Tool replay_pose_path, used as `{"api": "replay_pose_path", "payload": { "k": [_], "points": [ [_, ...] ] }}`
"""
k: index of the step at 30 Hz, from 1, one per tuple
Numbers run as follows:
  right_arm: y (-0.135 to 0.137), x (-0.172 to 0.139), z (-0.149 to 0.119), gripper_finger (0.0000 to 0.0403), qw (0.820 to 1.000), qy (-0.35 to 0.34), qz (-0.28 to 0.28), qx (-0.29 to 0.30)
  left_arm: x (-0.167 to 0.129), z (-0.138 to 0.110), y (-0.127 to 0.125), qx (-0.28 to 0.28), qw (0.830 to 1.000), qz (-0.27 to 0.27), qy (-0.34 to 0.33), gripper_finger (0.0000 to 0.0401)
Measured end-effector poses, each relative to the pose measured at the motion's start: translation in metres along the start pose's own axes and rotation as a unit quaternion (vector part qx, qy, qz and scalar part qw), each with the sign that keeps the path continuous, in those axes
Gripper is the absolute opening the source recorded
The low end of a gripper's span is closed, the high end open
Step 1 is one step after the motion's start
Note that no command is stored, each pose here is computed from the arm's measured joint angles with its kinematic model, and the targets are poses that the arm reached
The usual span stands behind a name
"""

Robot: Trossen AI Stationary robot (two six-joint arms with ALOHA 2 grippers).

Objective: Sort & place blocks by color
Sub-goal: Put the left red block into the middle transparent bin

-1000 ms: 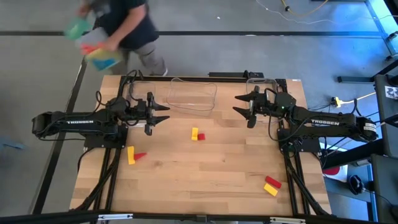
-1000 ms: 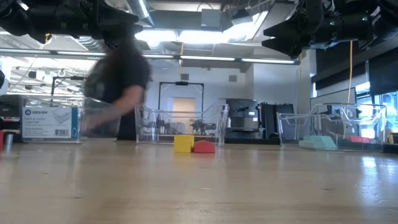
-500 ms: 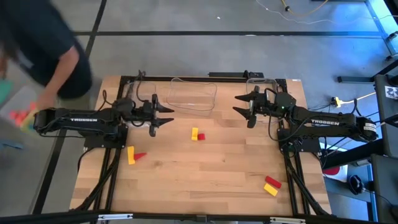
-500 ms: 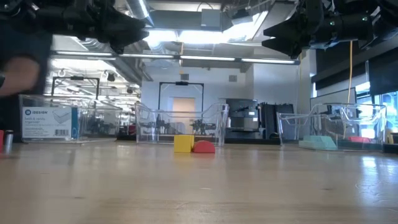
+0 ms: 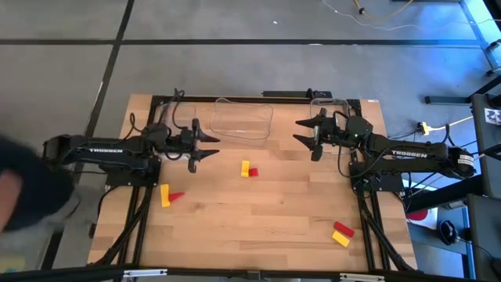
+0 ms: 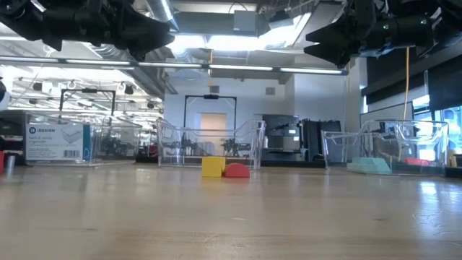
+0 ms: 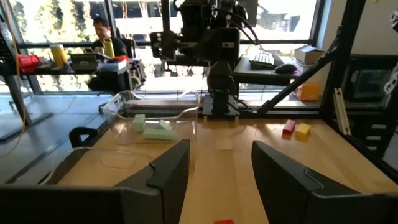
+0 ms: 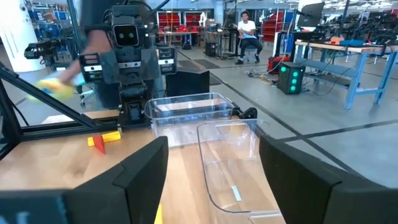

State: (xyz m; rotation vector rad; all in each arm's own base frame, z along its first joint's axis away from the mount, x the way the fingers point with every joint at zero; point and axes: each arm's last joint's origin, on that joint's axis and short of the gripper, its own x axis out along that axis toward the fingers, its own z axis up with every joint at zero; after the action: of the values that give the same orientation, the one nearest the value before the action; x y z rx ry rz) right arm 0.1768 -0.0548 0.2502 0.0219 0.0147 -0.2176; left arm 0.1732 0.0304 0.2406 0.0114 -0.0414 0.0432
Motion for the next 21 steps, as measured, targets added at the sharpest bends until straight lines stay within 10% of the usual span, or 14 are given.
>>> {"api": "replay_pose_path", "payload": {
  "k": [10, 21],
  "points": [
    [0.0, 0.0, -0.001, 0.0255, 1.0, 0.004, 0.0, 0.013, 0.011, 0.047, -0.028, -0.06, 0.968, 0.005, 0.245, 0.0165],
    [0.0, 0.0, -0.001, 0.0255, 1.0, 0.005, 0.0, 0.015, -0.003, 0.016, -0.078, -0.198, 0.819, 0.079, 0.532, 0.0165]
  ]
}}
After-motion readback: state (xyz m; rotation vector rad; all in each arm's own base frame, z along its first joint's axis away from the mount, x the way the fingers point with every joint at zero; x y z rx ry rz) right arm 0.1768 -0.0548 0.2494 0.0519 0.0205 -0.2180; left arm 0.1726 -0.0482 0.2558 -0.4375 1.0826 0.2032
